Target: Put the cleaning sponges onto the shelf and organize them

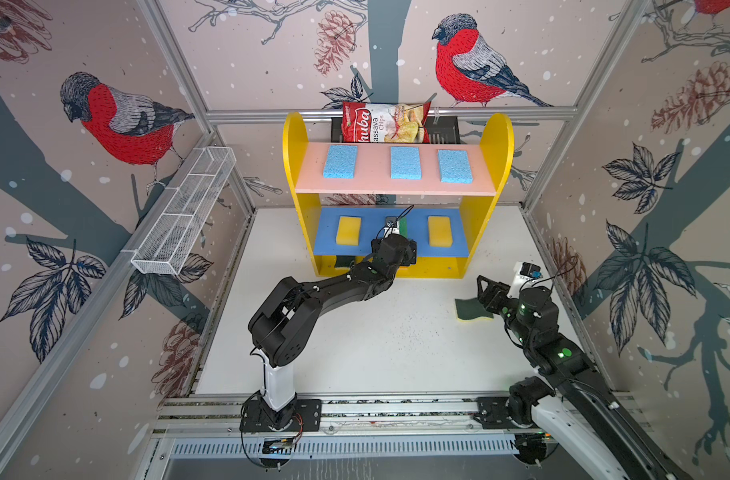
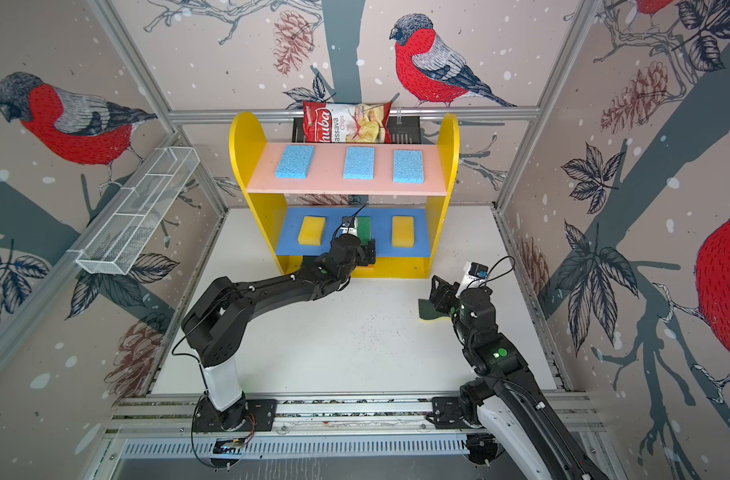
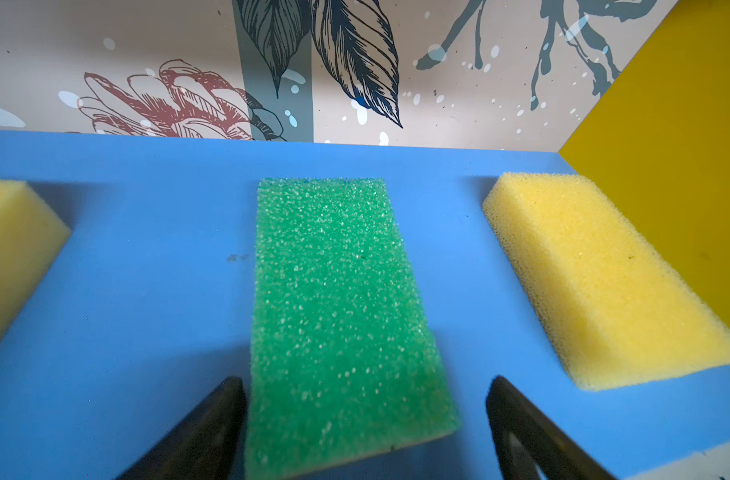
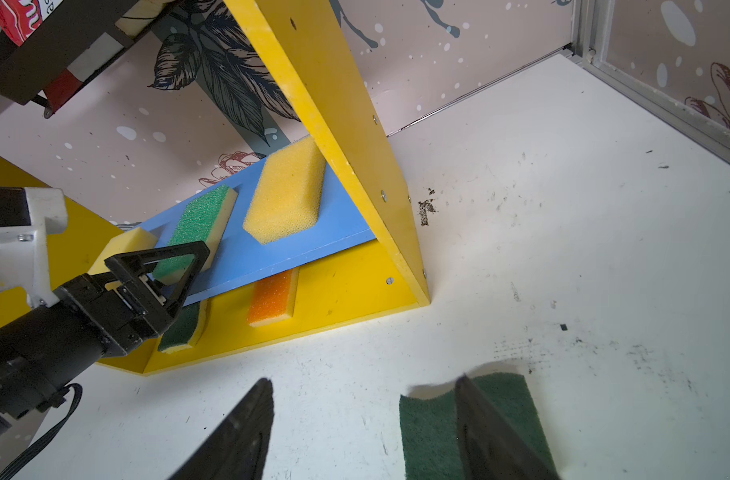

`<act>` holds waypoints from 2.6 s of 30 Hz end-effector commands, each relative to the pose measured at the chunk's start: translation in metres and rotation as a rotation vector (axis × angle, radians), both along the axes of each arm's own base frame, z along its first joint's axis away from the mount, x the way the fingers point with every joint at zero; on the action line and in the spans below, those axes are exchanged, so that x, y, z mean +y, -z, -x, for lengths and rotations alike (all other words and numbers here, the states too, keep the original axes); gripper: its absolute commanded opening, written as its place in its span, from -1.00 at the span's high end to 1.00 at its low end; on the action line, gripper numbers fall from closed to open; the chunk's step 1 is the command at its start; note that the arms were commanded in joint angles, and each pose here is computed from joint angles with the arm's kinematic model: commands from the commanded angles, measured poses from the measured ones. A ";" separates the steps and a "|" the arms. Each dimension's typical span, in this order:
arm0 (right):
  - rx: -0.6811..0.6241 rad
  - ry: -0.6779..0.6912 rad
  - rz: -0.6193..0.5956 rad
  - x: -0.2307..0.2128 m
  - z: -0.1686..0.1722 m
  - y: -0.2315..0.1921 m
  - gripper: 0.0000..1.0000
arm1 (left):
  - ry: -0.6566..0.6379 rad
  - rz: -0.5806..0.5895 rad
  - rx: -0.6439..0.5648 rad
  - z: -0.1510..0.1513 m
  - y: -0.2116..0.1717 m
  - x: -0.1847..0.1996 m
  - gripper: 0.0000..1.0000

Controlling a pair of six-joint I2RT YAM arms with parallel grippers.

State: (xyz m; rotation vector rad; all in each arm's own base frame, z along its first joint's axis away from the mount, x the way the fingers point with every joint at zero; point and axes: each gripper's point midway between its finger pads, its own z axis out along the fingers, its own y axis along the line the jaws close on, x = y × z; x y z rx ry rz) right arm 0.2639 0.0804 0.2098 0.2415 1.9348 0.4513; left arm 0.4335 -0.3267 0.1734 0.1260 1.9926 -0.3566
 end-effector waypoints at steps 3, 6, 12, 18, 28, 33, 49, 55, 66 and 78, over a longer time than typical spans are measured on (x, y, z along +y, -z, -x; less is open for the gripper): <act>-0.007 0.005 -0.017 0.000 0.001 -0.002 -0.38 | 0.035 0.004 0.048 0.014 0.001 0.002 -0.87; -0.003 0.009 -0.020 -0.001 0.001 -0.002 -0.38 | 0.109 0.034 0.013 0.023 -0.018 -0.003 -0.92; 0.016 0.018 -0.026 -0.002 0.001 0.001 -0.38 | 0.171 0.039 0.013 0.036 -0.039 -0.004 -0.94; 0.070 0.035 -0.028 -0.003 0.002 0.014 -0.40 | 0.161 0.054 0.016 0.057 -0.051 0.016 -0.93; 0.183 0.083 -0.065 -0.006 0.009 0.047 -0.42 | 0.144 0.054 0.023 0.109 -0.053 0.068 -0.80; 0.213 0.089 -0.087 -0.003 0.013 0.062 -0.43 | 0.202 0.080 0.040 0.127 -0.048 0.070 -0.42; 0.392 0.306 -0.069 -0.024 0.023 0.117 -0.66 | 0.054 0.138 0.159 0.175 0.024 0.135 -0.46; 0.437 0.409 -0.028 -0.051 0.010 0.124 -0.67 | -0.023 0.122 0.162 0.183 0.034 0.159 -0.35; 0.477 0.454 -0.046 -0.089 -0.040 0.121 -0.07 | -0.179 0.148 0.172 0.185 0.045 0.193 0.77; 0.605 0.365 0.004 -0.088 -0.062 0.155 0.09 | -0.193 0.154 0.092 0.181 0.027 0.203 0.63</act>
